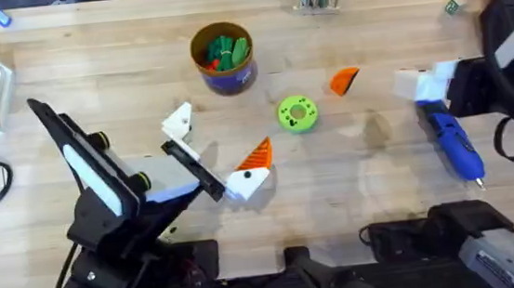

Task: Pick up the gripper from the table and insert it into the empty holder that is missing its gripper. Then pick up a screw, insert it into the mounting hole, and use the screwdriver to tighten it. Finally, clean up the table by picking up the vegetable and placing it into the bucket.

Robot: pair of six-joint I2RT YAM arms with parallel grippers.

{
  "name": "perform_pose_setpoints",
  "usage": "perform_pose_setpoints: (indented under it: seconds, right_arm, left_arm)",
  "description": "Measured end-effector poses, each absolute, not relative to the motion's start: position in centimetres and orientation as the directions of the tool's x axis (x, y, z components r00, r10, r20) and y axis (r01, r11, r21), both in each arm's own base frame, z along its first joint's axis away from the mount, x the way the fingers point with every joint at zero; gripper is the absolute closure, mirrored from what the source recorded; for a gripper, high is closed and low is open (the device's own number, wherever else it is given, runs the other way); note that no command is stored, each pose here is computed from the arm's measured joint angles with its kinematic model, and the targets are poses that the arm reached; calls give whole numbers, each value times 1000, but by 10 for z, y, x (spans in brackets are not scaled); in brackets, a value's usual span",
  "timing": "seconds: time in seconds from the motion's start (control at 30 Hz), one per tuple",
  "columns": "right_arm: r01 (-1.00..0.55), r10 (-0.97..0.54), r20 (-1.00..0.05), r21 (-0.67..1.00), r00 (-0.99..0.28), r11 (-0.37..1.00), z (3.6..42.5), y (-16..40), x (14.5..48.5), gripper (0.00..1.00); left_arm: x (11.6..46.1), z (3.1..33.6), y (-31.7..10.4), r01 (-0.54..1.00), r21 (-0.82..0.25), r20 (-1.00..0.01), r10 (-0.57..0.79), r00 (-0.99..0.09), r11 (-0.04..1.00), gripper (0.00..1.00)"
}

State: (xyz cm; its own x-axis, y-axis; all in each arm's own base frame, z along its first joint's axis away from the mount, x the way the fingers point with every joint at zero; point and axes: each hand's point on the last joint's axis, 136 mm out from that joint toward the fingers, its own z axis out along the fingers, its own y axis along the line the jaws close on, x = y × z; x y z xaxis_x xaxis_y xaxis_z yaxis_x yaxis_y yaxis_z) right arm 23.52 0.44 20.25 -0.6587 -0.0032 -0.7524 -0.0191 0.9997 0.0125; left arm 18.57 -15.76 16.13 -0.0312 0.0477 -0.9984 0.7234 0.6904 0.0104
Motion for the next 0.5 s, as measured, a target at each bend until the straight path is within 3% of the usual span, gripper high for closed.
perform_pose_setpoints:
  seconds: [0.5]
  right_arm:
    - [-20, 1, -753, 19, -658, 1000, 203, 5, 235, 10]
  left_arm:
    - [186, 161, -158, 724, 10, -998, 47, -31, 690, 47]
